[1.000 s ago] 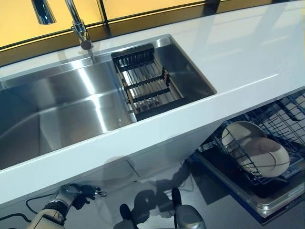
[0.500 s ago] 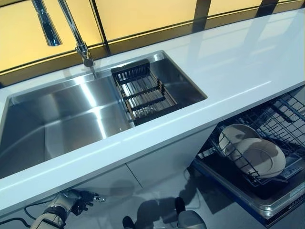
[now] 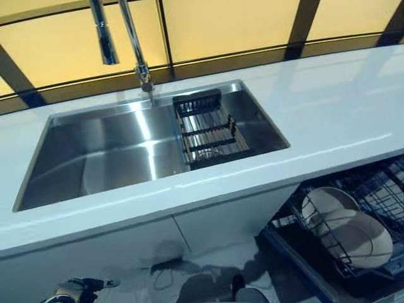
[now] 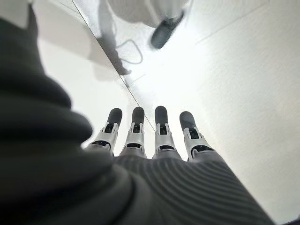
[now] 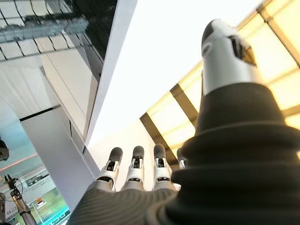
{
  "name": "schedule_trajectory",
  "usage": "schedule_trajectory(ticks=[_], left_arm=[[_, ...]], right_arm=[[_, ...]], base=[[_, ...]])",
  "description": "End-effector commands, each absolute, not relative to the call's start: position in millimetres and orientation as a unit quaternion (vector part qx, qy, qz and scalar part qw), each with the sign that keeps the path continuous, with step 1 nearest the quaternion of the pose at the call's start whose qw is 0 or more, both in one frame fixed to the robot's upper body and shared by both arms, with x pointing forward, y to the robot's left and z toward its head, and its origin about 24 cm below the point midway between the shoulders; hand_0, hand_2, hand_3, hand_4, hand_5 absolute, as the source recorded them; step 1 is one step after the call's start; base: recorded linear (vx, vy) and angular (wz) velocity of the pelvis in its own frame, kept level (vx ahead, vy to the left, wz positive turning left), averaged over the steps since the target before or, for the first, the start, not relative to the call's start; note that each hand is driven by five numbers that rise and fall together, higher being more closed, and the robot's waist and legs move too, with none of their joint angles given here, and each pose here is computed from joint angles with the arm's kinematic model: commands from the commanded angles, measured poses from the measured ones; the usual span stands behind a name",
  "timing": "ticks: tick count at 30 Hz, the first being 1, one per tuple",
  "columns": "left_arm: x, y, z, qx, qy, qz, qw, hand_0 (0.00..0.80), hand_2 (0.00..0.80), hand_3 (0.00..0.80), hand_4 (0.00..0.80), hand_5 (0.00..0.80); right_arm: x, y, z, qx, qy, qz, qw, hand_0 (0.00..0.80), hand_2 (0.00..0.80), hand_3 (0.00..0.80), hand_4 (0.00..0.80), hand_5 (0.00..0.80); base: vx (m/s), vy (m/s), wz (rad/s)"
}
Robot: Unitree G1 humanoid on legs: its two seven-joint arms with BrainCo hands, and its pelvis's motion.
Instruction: Take plates into dishwasher
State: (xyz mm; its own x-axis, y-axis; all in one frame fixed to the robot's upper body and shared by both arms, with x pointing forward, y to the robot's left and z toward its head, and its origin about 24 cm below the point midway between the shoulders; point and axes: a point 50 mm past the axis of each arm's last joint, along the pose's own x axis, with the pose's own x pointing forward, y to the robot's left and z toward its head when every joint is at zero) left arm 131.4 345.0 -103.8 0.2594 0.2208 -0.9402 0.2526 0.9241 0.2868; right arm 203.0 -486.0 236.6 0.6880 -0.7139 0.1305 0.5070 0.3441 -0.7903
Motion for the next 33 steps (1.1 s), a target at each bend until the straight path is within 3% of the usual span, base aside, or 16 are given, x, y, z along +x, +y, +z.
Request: schedule_trajectory(ticks=[1,6,11,20,24,28,33], left_arm=[[180,360,-71,0.206,0.550,0.015,0.809,0.000,0.000,0.000,0.000,0.000],[209,348,-63,0.226,0.539,0.002,0.812,0.000,0.000,0.000,0.000,0.000],[186,348,-79,0.234,0.554,0.026,0.799,0.000,0.000,0.000,0.000,0.000],[176,369,-70,0.290,0.578,0.036,0.762,0.000,0.000,0.000,0.000,0.000],[158,373,-75,0.297,0.606,0.019,0.738,0.000,0.000,0.000,0.000,0.000],[110,376,-93,0.276,0.638,0.026,0.718,0.000,0.000,0.000,0.000,0.000],[104,380,-93,0.271,0.629,0.048,0.727,0.000,0.000,0.000,0.000,0.000]], right_arm=[[200,-488,252,-0.401,0.068,-0.414,0.814,0.000,0.000,0.000,0.000,0.000],[217,-485,249,-0.355,0.054,-0.446,0.820,0.000,0.000,0.000,0.000,0.000],[234,-478,257,-0.364,0.048,-0.455,0.811,0.000,0.000,0.000,0.000,0.000],[199,-499,216,-0.394,0.131,-0.478,0.774,0.000,0.000,0.000,0.000,0.000],[188,-500,197,-0.386,0.150,-0.499,0.761,0.000,0.000,0.000,0.000,0.000],[188,-493,158,-0.358,0.182,-0.485,0.777,0.000,0.000,0.000,0.000,0.000],[190,-486,128,-0.338,0.215,-0.461,0.792,0.000,0.000,0.000,0.000,0.000]], base=[[-0.519,0.021,0.61],[-0.710,0.107,0.81],[-0.635,0.000,0.11],[-0.359,-0.043,0.15],[-0.510,-0.054,-0.23],[-0.434,-0.269,-0.48],[-0.255,-0.337,-0.86]])
